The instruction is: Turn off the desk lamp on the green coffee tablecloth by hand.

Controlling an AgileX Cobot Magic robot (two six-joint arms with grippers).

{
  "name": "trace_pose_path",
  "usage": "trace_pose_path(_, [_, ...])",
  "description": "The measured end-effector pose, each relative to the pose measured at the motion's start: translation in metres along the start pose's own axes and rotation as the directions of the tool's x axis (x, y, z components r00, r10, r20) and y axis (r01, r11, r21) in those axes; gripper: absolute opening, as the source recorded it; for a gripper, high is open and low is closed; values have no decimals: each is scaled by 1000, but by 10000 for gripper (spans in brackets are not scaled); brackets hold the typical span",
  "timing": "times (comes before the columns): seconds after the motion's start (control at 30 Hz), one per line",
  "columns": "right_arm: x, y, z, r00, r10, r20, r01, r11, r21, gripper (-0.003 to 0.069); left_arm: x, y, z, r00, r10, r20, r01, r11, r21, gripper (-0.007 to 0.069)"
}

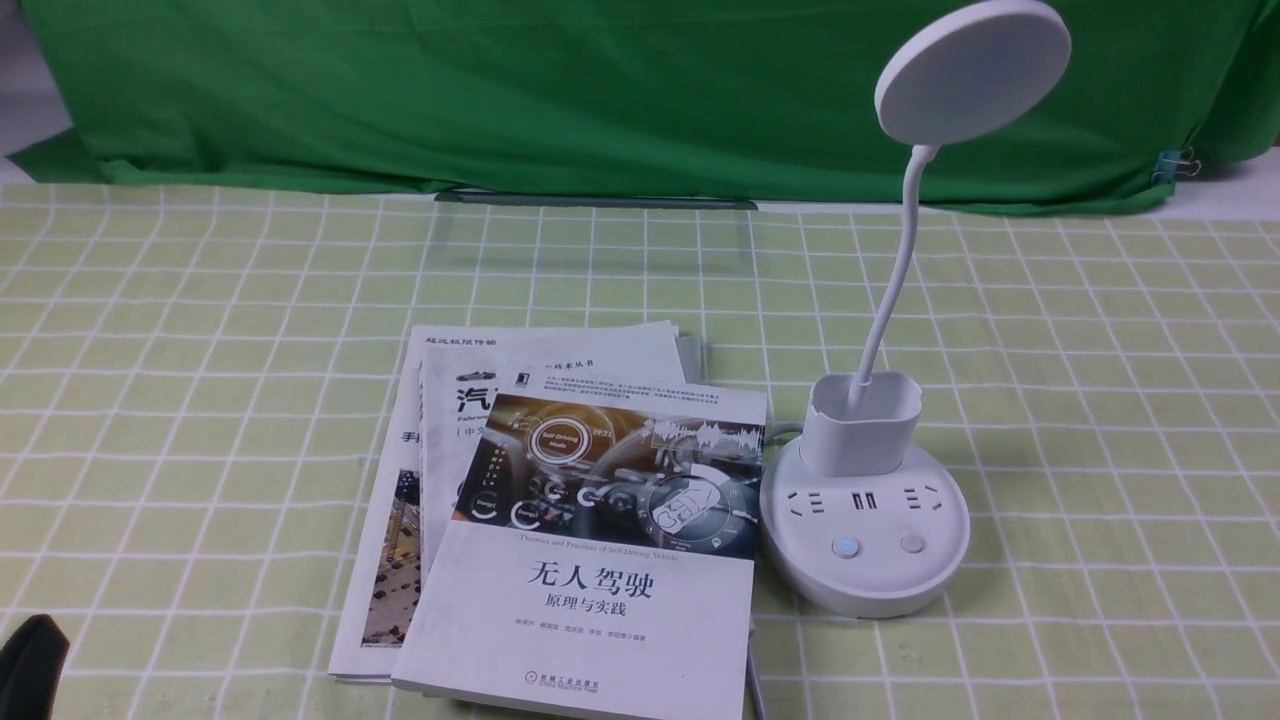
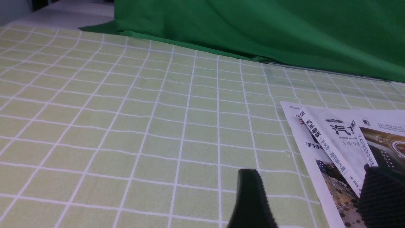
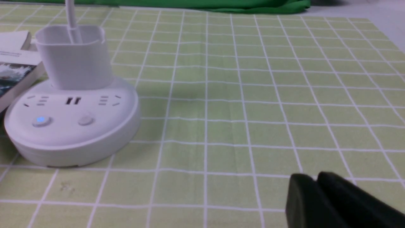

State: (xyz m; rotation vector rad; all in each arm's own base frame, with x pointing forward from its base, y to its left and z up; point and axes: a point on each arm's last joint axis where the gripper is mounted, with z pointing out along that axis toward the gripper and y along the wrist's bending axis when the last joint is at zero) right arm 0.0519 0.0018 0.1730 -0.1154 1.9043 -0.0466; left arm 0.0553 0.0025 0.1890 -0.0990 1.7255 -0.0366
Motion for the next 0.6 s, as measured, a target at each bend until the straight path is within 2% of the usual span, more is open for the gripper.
trace_pose_path(0.6, [0,0,0,1000,0,0,0,1000,0,179,0,0,0,1000,0,0,0,1000,0,410])
